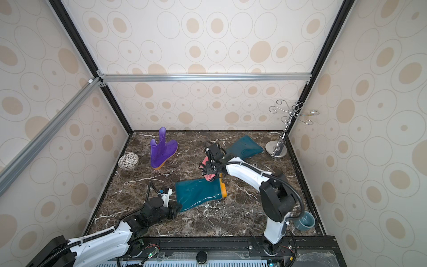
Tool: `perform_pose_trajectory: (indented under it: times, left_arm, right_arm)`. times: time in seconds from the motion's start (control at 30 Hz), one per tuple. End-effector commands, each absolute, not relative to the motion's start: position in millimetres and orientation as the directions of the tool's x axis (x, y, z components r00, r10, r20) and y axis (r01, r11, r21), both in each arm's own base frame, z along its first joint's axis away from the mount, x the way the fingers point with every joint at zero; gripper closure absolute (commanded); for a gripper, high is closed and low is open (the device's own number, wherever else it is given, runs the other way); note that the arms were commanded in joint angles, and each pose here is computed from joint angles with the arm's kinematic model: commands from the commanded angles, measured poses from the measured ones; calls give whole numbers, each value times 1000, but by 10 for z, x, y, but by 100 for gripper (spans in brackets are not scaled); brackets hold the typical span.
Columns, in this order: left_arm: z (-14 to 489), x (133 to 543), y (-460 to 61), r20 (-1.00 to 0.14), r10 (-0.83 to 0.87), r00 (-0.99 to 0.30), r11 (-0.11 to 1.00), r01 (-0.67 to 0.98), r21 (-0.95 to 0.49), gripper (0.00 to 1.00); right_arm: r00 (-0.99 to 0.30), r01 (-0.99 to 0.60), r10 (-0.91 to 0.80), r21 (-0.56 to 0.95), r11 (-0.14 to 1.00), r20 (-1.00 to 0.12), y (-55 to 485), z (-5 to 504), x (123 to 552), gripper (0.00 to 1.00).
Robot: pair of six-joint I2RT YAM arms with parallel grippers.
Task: Wipe the rubber boots with a cloth
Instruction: Wipe the dirt off the rubber boot.
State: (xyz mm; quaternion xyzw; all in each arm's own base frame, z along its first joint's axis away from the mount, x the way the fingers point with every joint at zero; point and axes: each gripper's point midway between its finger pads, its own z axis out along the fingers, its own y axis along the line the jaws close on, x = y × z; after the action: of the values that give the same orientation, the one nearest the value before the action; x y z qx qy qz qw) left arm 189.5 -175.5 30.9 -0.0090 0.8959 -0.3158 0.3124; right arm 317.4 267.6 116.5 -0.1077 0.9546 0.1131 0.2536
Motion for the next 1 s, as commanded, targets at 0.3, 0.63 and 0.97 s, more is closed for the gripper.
perform_pose_trajectory:
  times: [0.3, 0.63, 0.97]
  left_arm:
    - [465, 1991, -1830, -562, -209, -801, 797, 193, -572, 100]
    - [536, 2004, -1835, -568, -205, -797, 799, 199, -567, 100]
    - [451, 1957, -1792, -558, -199, -805, 807, 189, -559, 100]
  right_arm:
    - [-760, -619, -434, 336, 710, -483, 3317, 882, 1699, 100]
    - [-763, -583, -418, 243, 776, -494, 3495, 669, 1896, 100]
    - [-895, -136, -121, 4, 991, -429, 1961, 445, 2393, 100]
